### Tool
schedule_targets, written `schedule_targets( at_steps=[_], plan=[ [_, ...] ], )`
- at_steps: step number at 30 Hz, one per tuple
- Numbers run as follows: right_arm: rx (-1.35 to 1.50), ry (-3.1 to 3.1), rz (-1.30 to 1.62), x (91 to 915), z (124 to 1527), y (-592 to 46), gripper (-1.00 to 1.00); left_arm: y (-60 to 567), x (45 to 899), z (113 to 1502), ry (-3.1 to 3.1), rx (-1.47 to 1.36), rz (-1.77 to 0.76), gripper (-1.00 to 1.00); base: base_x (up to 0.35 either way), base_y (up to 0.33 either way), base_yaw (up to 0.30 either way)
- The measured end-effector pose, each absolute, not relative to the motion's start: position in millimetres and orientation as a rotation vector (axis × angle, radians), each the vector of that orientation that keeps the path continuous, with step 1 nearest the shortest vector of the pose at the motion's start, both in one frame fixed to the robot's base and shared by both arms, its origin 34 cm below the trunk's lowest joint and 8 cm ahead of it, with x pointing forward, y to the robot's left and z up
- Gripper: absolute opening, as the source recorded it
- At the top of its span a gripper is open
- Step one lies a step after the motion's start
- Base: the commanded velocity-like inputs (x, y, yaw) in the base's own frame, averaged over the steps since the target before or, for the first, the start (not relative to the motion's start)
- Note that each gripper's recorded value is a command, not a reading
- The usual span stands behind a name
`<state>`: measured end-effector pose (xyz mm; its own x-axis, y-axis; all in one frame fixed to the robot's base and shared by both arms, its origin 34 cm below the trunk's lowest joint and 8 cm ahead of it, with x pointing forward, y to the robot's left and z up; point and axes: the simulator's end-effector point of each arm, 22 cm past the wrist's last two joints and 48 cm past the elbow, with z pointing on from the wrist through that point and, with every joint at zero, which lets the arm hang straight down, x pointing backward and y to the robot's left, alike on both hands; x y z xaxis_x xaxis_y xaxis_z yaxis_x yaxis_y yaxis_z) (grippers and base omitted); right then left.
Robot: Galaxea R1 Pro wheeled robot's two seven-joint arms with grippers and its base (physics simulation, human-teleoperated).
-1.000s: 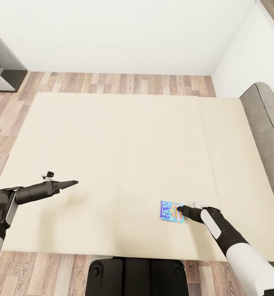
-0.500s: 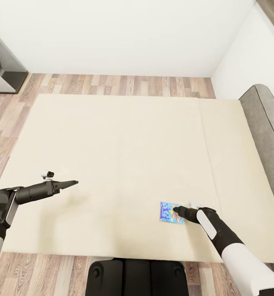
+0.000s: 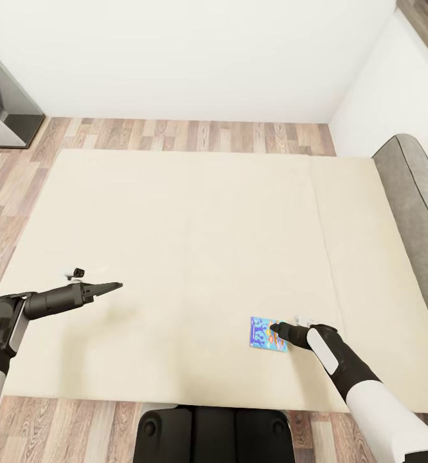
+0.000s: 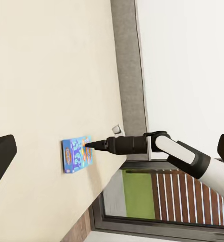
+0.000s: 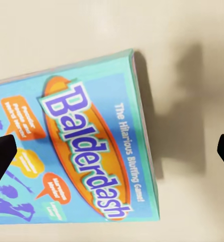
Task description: Put all the toys in the child's room - the three board games (two on the bed and one on the table), the two jigsaw puzzles on the table, and the tennis ball on the table - inside the toy box on the table in the child's room.
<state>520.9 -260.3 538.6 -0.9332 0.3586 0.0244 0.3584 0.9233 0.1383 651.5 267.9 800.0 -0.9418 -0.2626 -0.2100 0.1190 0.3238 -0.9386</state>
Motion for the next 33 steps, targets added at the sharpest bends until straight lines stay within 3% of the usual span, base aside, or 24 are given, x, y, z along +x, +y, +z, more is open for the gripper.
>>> schedule_targets(
  at_steps=[33],
  plan=[
    [0.575,3.082,0.224,519.7,537.8,-258.7,1.0,266.9,651.2,799.1,2.271,-0.13,-1.655,1.0,0.0,0.016,0.0]
  ],
)
